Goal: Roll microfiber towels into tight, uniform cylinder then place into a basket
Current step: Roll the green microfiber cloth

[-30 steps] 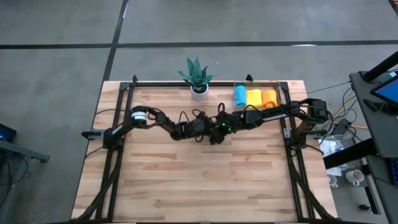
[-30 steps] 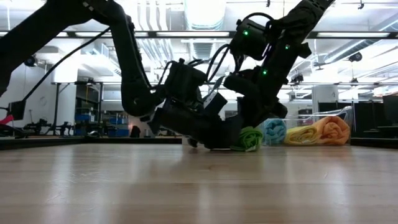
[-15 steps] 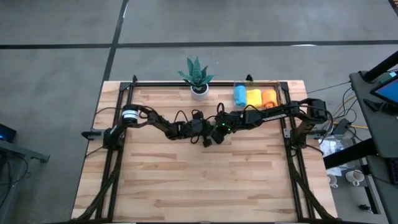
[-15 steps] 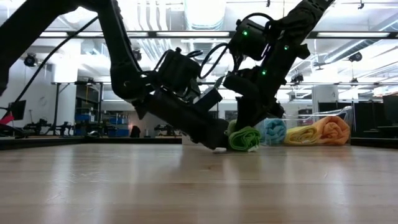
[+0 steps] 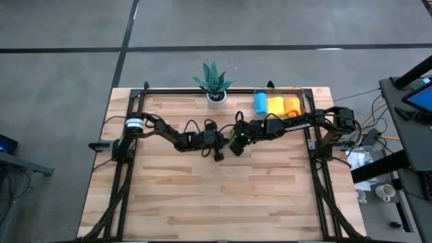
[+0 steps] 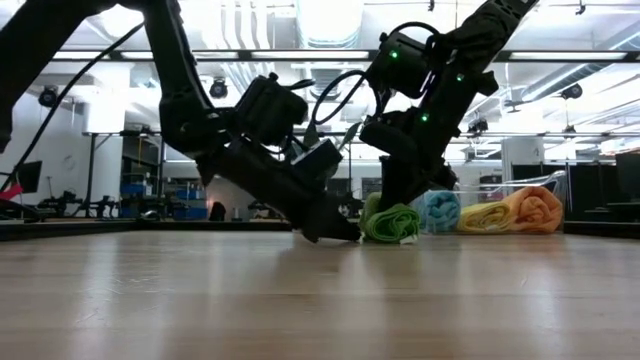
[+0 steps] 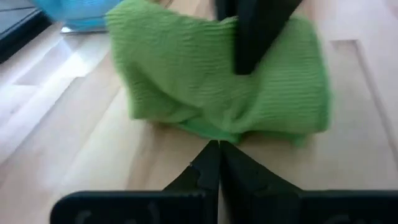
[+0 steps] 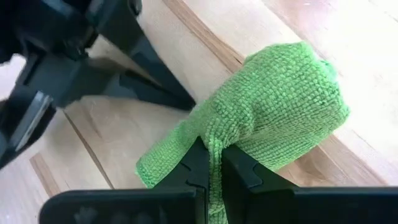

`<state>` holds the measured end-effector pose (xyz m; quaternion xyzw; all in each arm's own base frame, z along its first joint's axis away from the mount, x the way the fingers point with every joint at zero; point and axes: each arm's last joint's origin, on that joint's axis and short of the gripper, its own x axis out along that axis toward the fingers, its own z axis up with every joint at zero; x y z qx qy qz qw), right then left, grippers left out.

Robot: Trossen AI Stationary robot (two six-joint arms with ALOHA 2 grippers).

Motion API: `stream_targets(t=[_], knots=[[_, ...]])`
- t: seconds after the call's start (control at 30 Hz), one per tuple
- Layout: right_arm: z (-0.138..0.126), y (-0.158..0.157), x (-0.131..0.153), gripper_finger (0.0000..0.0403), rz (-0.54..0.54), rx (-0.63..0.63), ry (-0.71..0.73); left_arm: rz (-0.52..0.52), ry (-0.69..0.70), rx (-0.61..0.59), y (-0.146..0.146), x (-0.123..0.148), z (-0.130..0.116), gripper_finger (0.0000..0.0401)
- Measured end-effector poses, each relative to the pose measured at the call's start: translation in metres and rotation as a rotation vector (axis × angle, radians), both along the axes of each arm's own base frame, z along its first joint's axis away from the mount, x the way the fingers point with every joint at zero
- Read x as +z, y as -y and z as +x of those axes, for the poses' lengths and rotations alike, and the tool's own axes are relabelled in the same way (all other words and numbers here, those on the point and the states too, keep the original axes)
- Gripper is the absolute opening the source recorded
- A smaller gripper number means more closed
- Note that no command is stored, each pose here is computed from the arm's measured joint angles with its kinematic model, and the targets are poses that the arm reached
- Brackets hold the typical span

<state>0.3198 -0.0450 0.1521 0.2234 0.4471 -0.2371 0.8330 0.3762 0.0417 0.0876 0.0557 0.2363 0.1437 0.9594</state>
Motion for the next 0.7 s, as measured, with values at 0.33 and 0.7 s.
stream_targets(t=[0.33,0.7], knots=[[0.000,0.000,0.000,0.0013,-0.002,0.003,0.005,-0.037,0.086,-0.038,0.002,-0.015,0.017,0.0000],[0.002,0.000,0.001,0.0013,-0.001,0.014,0.016,-0.065,0.078,-0.042,0.004,-0.013,0.021,0.0000]])
